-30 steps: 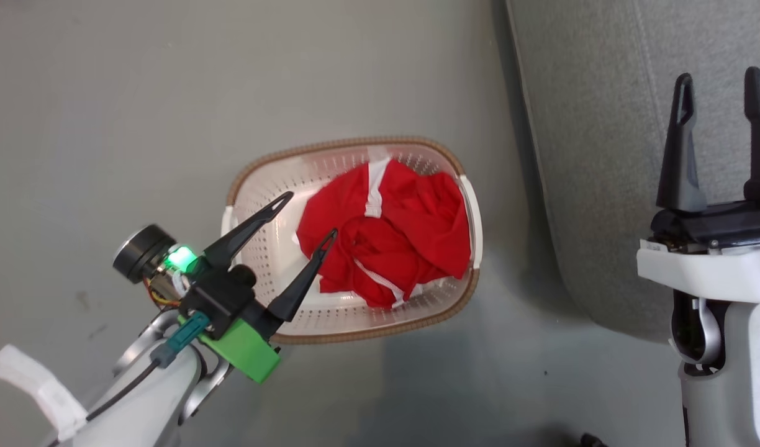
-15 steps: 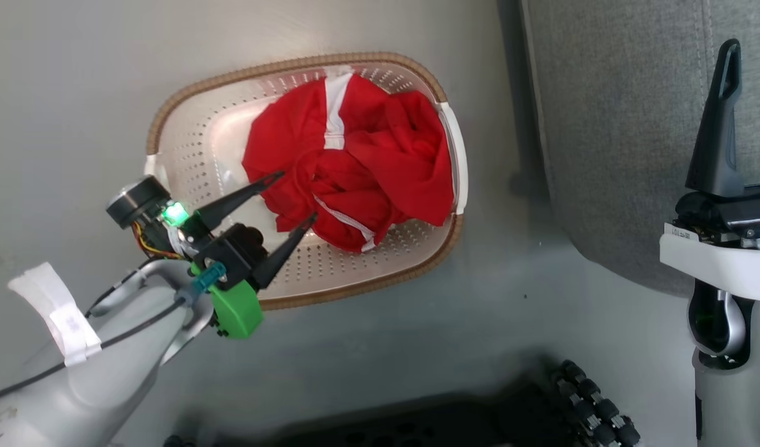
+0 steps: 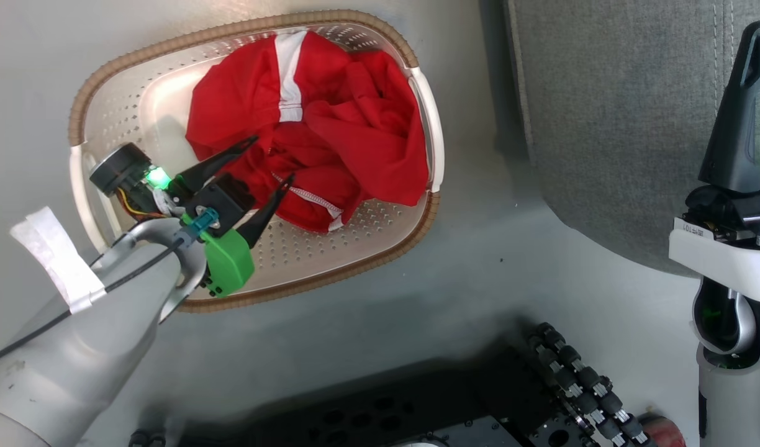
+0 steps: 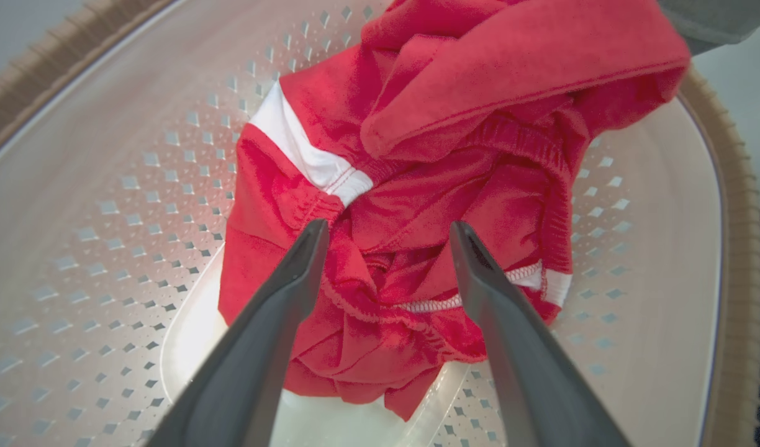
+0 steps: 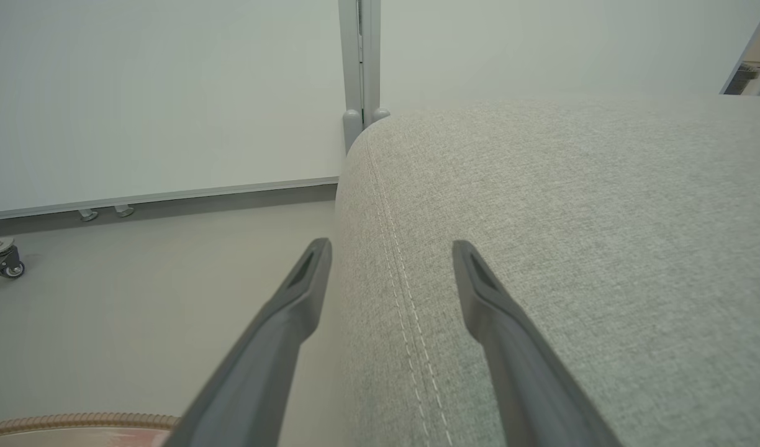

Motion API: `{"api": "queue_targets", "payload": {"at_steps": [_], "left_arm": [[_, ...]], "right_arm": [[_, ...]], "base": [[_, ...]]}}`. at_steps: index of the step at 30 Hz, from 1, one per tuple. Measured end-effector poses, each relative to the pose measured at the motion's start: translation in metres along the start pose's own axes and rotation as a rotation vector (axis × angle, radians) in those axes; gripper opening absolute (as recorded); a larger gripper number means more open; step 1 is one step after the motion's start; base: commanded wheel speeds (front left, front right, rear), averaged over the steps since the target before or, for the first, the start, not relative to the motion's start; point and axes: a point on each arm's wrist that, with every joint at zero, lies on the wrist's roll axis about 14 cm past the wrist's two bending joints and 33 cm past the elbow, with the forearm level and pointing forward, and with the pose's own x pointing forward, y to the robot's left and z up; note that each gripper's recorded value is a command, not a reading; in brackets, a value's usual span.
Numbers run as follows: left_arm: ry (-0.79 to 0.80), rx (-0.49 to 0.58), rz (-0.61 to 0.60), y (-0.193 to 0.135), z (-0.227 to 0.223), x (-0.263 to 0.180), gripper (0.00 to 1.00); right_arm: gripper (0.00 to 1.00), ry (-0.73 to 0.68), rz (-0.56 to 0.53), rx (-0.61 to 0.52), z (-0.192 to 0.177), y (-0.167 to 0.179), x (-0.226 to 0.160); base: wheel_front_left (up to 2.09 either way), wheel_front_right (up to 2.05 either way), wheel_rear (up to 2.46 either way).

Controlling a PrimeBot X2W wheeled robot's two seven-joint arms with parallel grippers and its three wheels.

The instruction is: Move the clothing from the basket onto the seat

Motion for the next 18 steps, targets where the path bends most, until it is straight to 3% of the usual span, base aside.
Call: {"api": "queue_targets", "payload": {"at_steps": [8, 18], "left_arm": [[0.068, 0.006, 0.061, 0.033, -0.022, 0.014, 1.00], [0.131, -0.015, 0.068, 0.034, -0.042, 0.021, 1.00]], "right_arm": [[1.00, 0.026, -0.025, -0.017, -0.006, -0.011, -0.007], [1.00, 0.073, -0.033, -0.035, -0.017, -0.013, -0.016]], "base": [[0.00, 0.00, 0.00], [0.00, 0.00, 0.00]]}}
